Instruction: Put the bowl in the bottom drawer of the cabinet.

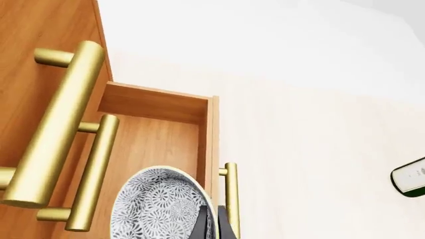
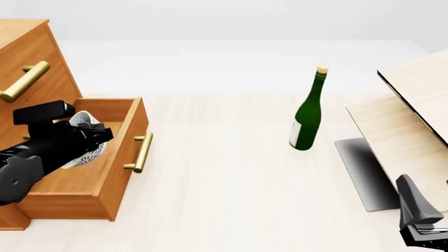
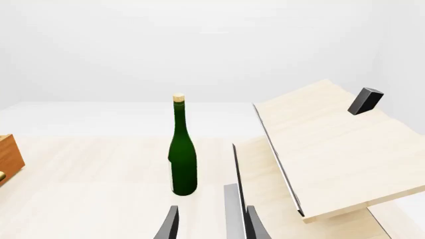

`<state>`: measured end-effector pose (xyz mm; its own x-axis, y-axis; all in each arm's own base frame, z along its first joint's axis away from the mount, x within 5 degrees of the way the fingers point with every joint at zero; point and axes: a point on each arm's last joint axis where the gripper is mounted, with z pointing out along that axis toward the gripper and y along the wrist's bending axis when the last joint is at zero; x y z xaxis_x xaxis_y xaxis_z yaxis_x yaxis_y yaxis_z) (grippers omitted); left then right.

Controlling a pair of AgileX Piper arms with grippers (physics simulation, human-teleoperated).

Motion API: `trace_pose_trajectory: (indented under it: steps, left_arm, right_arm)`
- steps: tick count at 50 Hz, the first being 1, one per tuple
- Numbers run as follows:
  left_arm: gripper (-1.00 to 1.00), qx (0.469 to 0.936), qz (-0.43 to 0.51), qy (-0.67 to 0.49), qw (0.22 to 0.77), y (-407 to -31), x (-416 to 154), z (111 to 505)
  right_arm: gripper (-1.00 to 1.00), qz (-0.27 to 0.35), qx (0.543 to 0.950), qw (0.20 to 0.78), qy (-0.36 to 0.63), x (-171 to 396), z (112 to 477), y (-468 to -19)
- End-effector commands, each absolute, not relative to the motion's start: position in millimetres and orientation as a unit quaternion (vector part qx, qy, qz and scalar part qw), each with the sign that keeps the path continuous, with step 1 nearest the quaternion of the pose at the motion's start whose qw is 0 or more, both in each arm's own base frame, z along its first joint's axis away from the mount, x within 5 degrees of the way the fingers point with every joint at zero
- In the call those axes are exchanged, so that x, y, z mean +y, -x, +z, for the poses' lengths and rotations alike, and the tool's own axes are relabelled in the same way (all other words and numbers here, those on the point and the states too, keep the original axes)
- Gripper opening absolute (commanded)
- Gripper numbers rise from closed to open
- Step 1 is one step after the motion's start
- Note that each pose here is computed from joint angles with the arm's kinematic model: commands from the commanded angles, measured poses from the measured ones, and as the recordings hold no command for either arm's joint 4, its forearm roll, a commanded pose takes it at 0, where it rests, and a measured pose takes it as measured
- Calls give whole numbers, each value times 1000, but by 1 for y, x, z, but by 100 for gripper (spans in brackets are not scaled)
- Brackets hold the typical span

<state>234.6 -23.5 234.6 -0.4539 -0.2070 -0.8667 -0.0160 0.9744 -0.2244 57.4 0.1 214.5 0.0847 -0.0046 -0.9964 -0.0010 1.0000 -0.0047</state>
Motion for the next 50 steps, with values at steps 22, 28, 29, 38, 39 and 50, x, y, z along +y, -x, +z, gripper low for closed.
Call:
trace_pose_trajectory:
  steps: [22,28,29,38,39,50]
  left_arm:
    - [-100,859,-56,49,506,-248,-13,219]
    - [-100,860,-55,50,505,-250,-13,214]
    - [-100,860,-57,51,504,-251,-13,213]
    - [-100,863,-54,53,499,-251,-12,205]
    - [-100,863,-53,55,499,-251,-11,205]
    - [-100,867,-37,54,493,-250,-3,200]
  right_arm:
    - [100,-1,677,736,2,0,214,-57]
    - [100,-1,676,736,2,0,214,-57]
    - [100,-1,676,736,2,0,214,-57]
    - [100,-1,676,736,2,0,214,-57]
    - [100,-1,676,736,2,0,214,-57]
    - [100,-1,676,736,2,0,214,-57]
